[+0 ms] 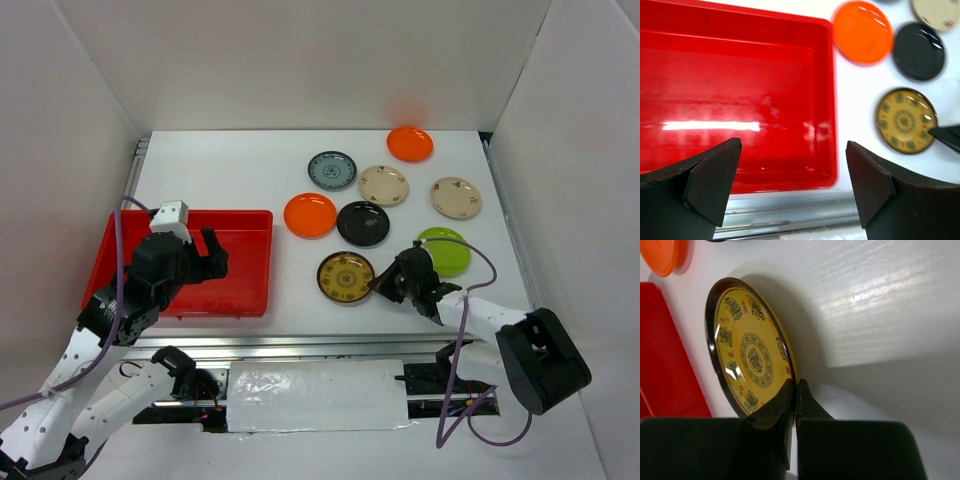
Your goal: Place the plates into the plastic bin on the countertop
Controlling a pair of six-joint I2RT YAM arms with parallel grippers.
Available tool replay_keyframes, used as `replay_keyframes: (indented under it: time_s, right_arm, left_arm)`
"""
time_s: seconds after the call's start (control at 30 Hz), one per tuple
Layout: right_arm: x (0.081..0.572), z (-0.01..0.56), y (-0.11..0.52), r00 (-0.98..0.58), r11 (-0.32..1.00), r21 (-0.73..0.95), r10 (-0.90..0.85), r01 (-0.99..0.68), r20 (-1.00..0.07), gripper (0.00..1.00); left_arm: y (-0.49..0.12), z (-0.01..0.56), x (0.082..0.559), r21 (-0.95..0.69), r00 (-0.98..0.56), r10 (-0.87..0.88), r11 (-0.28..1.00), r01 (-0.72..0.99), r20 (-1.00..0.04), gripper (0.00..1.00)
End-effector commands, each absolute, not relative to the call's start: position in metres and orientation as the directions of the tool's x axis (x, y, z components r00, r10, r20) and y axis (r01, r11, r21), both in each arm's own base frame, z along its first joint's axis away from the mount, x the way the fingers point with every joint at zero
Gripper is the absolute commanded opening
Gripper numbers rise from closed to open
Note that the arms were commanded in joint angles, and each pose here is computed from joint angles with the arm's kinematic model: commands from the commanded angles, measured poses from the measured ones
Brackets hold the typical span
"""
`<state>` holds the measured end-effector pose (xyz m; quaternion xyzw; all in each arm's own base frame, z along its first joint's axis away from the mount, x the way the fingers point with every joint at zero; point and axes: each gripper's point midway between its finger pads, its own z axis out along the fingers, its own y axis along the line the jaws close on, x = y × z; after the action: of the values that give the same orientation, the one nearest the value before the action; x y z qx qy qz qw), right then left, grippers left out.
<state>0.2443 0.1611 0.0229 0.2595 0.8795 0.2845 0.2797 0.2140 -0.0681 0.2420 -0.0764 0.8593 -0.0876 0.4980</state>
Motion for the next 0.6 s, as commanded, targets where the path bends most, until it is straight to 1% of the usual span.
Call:
replay_keyframes:
  time_s: [0.0, 0.03, 0.07, 0.1, 0.17, 0.2, 0.27, 0.33, 0.37, 0.4, 0.5, 0.57]
  right_arm:
    - [0.239, 0.052, 0.167, -0.681, 0.672, 0.702, 0.629, 0.236, -0.374, 0.00]
    - [0.240, 0.063, 0.166, -0.659, 0.671, 0.707, 0.638, 0.223, -0.398, 0.00]
    - [0.232, 0.064, 0.162, -0.653, 0.684, 0.686, 0.640, 0.247, -0.404, 0.00]
    - [0.231, 0.094, 0.171, -0.635, 0.665, 0.726, 0.640, 0.176, -0.433, 0.00]
    - [0.228, 0.125, 0.169, -0.597, 0.656, 0.742, 0.653, 0.138, -0.467, 0.00]
    - [0.225, 0.135, 0.172, -0.598, 0.652, 0.750, 0.646, 0.109, -0.475, 0.00]
    - [0.217, 0.160, 0.184, -0.621, 0.633, 0.774, 0.609, 0.006, -0.493, 0.00]
    - [0.212, 0.172, 0.195, -0.648, 0.621, 0.781, 0.568, -0.067, -0.507, 0.00]
    - [0.207, 0.182, 0.207, -0.681, 0.594, 0.796, 0.535, -0.118, -0.500, 0.00]
    - [0.204, 0.186, 0.212, -0.690, 0.585, 0.797, 0.515, -0.151, -0.509, 0.00]
    - [0.198, 0.197, 0.229, -0.712, 0.537, 0.813, 0.480, -0.224, -0.513, 0.00]
    - [0.196, 0.205, 0.237, -0.717, 0.507, 0.823, 0.471, -0.257, -0.514, 0.00]
  left_arm:
    - [-0.105, 0.266, 0.216, -0.357, -0.515, -0.263, 0.930, 0.089, -0.815, 0.99]
    - [-0.120, 0.264, 0.218, -0.385, -0.545, -0.254, 0.913, 0.138, -0.799, 0.99]
    - [-0.141, 0.265, 0.213, -0.440, -0.586, -0.245, 0.871, 0.216, -0.772, 0.99]
    - [-0.153, 0.270, 0.217, -0.471, -0.585, -0.250, 0.843, 0.261, -0.772, 0.99]
    - [-0.178, 0.268, 0.215, -0.523, -0.637, -0.221, 0.784, 0.334, -0.738, 0.99]
    - [-0.187, 0.273, 0.218, -0.536, -0.633, -0.217, 0.759, 0.370, -0.743, 0.99]
    - [-0.204, 0.268, 0.218, -0.565, -0.677, -0.178, 0.718, 0.406, -0.714, 0.99]
    - [-0.215, 0.265, 0.223, -0.580, -0.697, -0.160, 0.697, 0.422, -0.699, 0.99]
    - [-0.219, 0.265, 0.223, -0.589, -0.703, -0.155, 0.684, 0.431, -0.694, 0.99]
    - [-0.226, 0.268, 0.224, -0.603, -0.707, -0.145, 0.655, 0.455, -0.692, 0.99]
    - [-0.234, 0.268, 0.225, -0.619, -0.719, -0.139, 0.634, 0.463, -0.681, 0.98]
    - [-0.235, 0.264, 0.227, -0.615, -0.724, -0.132, 0.641, 0.459, -0.677, 0.92]
